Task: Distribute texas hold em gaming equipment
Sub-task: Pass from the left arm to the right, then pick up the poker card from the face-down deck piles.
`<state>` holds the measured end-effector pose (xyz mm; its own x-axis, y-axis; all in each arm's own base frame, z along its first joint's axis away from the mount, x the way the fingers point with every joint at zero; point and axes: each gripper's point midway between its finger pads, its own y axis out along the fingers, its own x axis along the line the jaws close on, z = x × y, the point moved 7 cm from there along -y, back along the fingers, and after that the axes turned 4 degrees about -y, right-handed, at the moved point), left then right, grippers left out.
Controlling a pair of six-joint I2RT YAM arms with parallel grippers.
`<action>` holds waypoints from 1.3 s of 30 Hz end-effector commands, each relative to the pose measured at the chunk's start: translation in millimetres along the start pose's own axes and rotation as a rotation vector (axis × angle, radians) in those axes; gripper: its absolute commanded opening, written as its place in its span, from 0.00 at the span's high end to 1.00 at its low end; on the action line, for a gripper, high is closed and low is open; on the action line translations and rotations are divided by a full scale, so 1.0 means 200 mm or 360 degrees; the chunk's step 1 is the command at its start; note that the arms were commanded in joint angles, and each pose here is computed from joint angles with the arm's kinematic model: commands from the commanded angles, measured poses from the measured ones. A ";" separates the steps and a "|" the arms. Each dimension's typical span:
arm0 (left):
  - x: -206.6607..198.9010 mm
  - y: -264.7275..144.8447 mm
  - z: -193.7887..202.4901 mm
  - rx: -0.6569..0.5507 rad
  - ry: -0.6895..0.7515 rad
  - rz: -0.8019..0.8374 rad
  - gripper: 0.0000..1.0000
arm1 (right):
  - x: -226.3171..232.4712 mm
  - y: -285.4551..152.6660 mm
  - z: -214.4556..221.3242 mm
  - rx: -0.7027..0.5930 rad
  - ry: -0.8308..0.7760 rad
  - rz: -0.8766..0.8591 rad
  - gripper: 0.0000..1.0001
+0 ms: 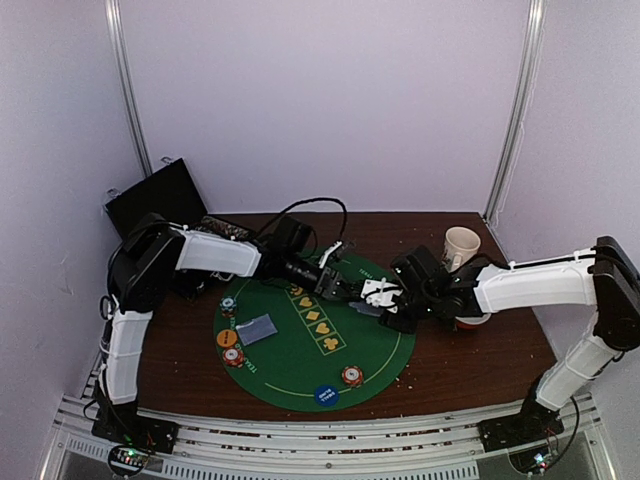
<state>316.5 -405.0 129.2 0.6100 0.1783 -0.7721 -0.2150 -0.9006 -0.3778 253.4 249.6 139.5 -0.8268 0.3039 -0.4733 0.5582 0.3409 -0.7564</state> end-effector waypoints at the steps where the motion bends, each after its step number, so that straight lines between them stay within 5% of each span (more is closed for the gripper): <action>1: -0.09 -0.04 -0.02 -0.0004 0.0129 0.0077 0.56 | -0.04 -0.04 -0.04 -0.0068 0.0043 0.0065 0.47; 7: -0.17 -0.08 -0.06 -0.0046 0.0200 0.0097 0.51 | -0.05 -0.04 -0.05 -0.0068 0.0052 0.0069 0.47; 12: -0.18 -0.09 -0.08 -0.0056 0.0207 0.0070 0.76 | -0.05 -0.03 -0.05 -0.0057 0.0063 0.0066 0.47; 17: -0.19 -0.10 -0.08 -0.0041 0.0217 0.0029 0.78 | -0.05 -0.03 -0.03 -0.0035 0.0068 0.0072 0.48; 21: -0.19 -0.11 -0.07 -0.0027 0.0215 0.0019 1.00 | -0.06 -0.04 -0.03 -0.0045 0.0076 0.0079 0.48; 39: -0.31 -0.28 -0.12 -0.0121 0.0254 0.0038 1.00 | -0.10 -0.04 0.05 0.0015 0.0138 0.0137 0.49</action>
<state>307.9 -384.2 192.9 0.7041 0.1225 -0.6995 -0.1904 -0.9164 -0.3522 263.1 238.5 140.7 -0.7968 0.3710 -0.4769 0.5904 0.3103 -0.7451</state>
